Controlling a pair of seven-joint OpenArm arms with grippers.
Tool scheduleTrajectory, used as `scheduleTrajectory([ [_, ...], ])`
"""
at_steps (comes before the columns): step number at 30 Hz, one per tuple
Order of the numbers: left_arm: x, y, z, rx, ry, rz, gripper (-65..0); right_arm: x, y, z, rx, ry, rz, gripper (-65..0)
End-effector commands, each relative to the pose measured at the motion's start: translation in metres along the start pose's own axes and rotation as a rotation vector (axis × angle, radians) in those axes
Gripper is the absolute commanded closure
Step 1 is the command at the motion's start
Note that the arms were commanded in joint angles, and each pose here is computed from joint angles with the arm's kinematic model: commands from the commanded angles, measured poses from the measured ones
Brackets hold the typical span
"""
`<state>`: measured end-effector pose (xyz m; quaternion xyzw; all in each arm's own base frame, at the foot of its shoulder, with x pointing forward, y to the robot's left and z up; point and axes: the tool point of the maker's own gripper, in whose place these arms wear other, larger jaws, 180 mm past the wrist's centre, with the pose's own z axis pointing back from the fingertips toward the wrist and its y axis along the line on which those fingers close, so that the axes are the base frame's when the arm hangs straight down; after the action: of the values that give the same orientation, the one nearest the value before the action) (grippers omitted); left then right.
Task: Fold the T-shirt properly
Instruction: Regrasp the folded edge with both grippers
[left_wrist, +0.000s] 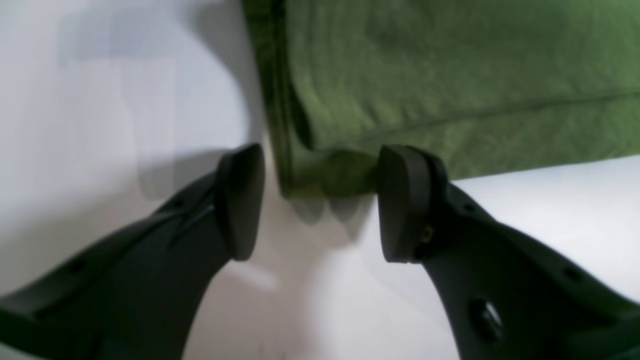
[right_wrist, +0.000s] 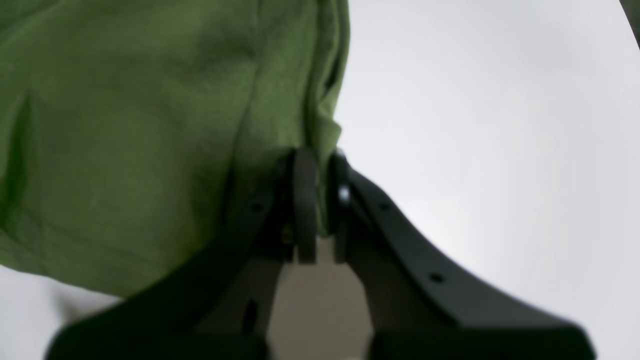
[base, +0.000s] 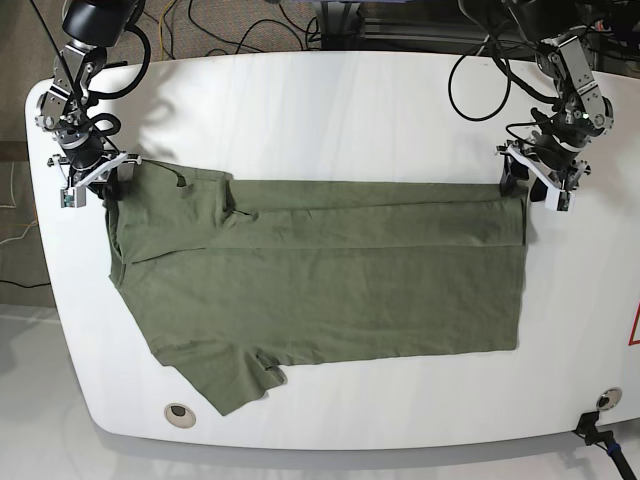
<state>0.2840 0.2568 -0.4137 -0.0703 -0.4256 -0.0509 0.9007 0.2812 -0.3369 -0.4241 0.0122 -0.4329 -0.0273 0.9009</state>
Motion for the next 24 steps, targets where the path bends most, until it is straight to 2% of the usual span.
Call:
scheduleTrajectory([
  [1,0.015,0.003,-0.003,-0.005,-0.043,-0.002,-33.9,0.012,-0.008,0.002,-0.013,-0.02,0.024,0.0],
  [6,0.004,0.007,-0.017,-0.016,-0.013,0.057,-33.9,0.012,-0.008,0.002,-0.013,-0.02,0.024,0.0],
  [13,0.008,0.007,-0.019,-0.018,-0.02,0.06,-32.9,0.012,-0.008,0.002,-0.013,-0.02,0.024,0.0],
  [15,0.007,0.006,-0.019,-0.019,-0.019,0.062,-23.5,0.012,-0.007,0.002,-0.012,-0.021,0.023,0.0],
  [18,0.006,0.006,-0.019,-0.019,-0.016,0.062,-2.3,0.012,-0.008,0.002,-0.014,-0.021,0.023,0.0],
  [19,0.005,0.006,-0.019,-0.019,-0.013,0.061,0.0,0.012,-0.008,0.002,-0.014,-0.021,0.023,0.0],
  [24,-0.004,0.01,-0.019,0.003,0.033,0.019,0.0,0.011,-0.006,0.002,-0.01,-0.022,0.018,0.0],
])
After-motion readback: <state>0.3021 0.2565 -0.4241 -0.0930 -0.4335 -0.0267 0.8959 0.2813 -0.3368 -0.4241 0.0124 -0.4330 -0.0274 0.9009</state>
